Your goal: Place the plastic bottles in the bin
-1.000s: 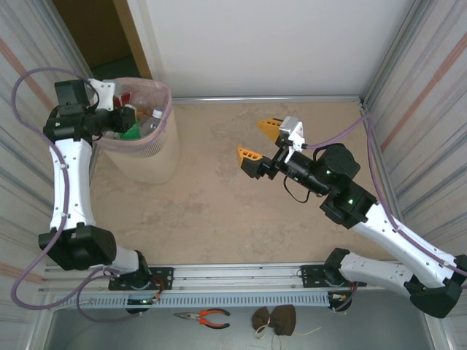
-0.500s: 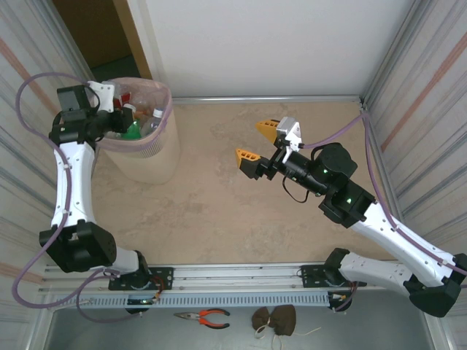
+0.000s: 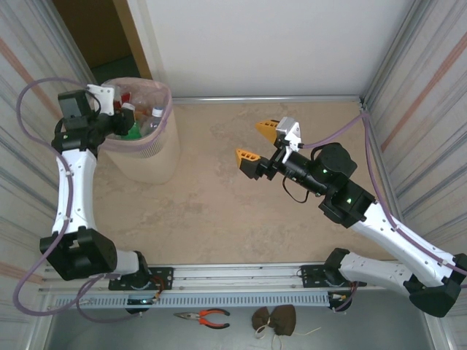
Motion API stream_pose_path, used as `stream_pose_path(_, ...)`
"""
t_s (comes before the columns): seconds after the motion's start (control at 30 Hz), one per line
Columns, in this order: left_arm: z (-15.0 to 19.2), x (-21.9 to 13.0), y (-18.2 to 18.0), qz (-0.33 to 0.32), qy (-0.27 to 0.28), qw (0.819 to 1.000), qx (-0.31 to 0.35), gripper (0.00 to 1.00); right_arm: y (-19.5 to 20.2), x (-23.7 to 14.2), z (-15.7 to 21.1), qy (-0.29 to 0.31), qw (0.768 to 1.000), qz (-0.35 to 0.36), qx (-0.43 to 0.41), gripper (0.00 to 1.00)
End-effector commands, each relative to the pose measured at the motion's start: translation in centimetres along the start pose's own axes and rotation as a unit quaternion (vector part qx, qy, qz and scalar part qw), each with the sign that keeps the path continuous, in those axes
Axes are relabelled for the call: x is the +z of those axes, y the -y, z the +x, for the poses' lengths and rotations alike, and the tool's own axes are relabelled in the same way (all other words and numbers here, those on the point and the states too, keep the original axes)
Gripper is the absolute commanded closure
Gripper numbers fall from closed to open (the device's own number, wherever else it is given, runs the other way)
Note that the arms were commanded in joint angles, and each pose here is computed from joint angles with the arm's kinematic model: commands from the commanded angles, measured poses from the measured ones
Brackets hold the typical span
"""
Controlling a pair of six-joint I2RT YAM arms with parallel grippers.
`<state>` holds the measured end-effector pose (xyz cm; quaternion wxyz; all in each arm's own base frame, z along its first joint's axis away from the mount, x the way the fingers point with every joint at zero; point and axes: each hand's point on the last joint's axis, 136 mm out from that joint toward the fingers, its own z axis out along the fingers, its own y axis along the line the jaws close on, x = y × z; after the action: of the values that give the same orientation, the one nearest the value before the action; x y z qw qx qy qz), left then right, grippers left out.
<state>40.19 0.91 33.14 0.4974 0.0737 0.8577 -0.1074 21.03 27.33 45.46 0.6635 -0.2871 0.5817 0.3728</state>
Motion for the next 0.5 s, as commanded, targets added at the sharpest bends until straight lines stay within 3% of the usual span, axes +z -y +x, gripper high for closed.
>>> stream_pose_path(0.0,2.5,-1.3,1.4,0.024,-0.052,0.997,-0.051,0.66,0.2,-0.9,-2.3,0.027,1.000,0.007,0.002,0.16)
stream_pose_path(0.23,-2.3,-5.8,4.1,0.050,0.029,0.998,-0.036,0.59,1.0,-1.8,-1.9,0.012,0.999,0.036,-0.007,0.16)
stream_pose_path(0.47,-0.6,-8.5,5.6,0.050,0.042,0.996,-0.053,0.50,3.9,-4.4,0.2,-0.027,0.992,0.122,-0.021,0.14)
